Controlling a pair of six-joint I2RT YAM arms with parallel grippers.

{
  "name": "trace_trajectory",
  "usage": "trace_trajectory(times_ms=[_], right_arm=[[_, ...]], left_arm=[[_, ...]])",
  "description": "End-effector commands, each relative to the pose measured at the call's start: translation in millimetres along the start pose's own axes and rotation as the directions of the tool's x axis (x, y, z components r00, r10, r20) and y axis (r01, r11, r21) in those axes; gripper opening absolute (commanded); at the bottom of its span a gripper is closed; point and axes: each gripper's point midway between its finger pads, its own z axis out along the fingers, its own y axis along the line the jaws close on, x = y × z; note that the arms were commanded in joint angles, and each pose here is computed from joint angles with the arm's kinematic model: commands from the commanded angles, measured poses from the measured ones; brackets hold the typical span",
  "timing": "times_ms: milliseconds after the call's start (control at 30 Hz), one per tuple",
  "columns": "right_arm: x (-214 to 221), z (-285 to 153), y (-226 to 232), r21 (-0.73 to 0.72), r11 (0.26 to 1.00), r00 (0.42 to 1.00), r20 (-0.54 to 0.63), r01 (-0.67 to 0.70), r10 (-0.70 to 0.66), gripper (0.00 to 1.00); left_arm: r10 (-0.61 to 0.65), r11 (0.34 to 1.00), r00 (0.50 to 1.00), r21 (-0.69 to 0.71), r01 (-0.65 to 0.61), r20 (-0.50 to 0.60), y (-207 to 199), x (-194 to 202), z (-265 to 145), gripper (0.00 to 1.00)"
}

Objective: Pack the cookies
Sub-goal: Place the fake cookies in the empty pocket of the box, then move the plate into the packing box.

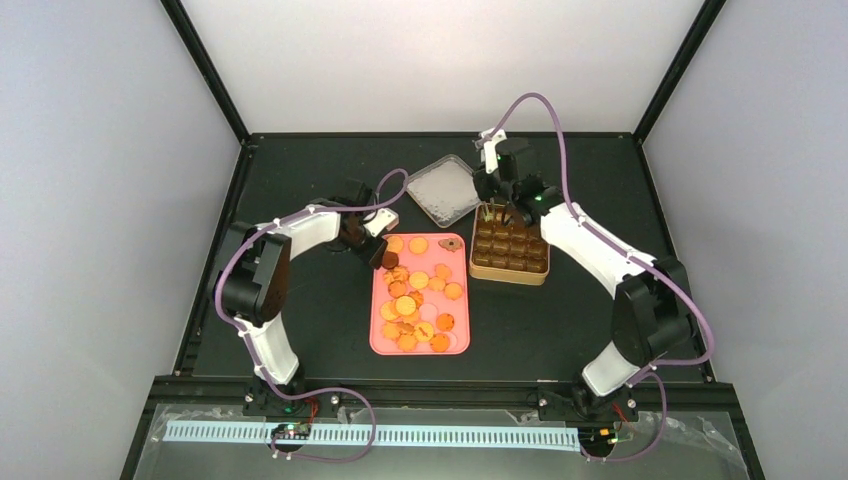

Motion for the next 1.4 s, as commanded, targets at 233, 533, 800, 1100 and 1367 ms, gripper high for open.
trace_trajectory(times_ms=[233,533,800,1100,1367], right_arm=[[-33.1,-22.2,-21.1,0.033,0.999,0.996,0.089,-0.015,0.012,0.24],[-43.2,-18.9,-39.9,0.020,0.998,0.994,0.099,-0.057,0.055,0.25],[-35.3,-14.7,-28.1,-0.045,0.997,0.995,0.077,-0.059,0.062,0.26],[-20.4,-2.9,-23.8,-0.058,0.996,0.997,0.037,-0.067,0.069,0.27],[-13.4,-2.1,-27.3,-0.041,0.997,0.998,0.029,-0.060,0.061,0.28]], left_arm=[[0.028,0.989,0.996,-0.140,-0.039,-0.082,27.8,12.9,5.9,0.37],[0.089,0.978,0.994,-0.184,-0.098,-0.058,37.8,-3.8,-12.4,0.38],[0.126,0.989,0.992,-0.072,-0.126,-0.013,15.4,-10.6,-28.9,0.48],[0.106,0.993,0.994,0.053,-0.107,0.032,9.4,-14.3,-62.5,0.59],[0.104,0.991,0.995,0.083,-0.104,0.012,-2.0,18.8,-71.7,0.60]])
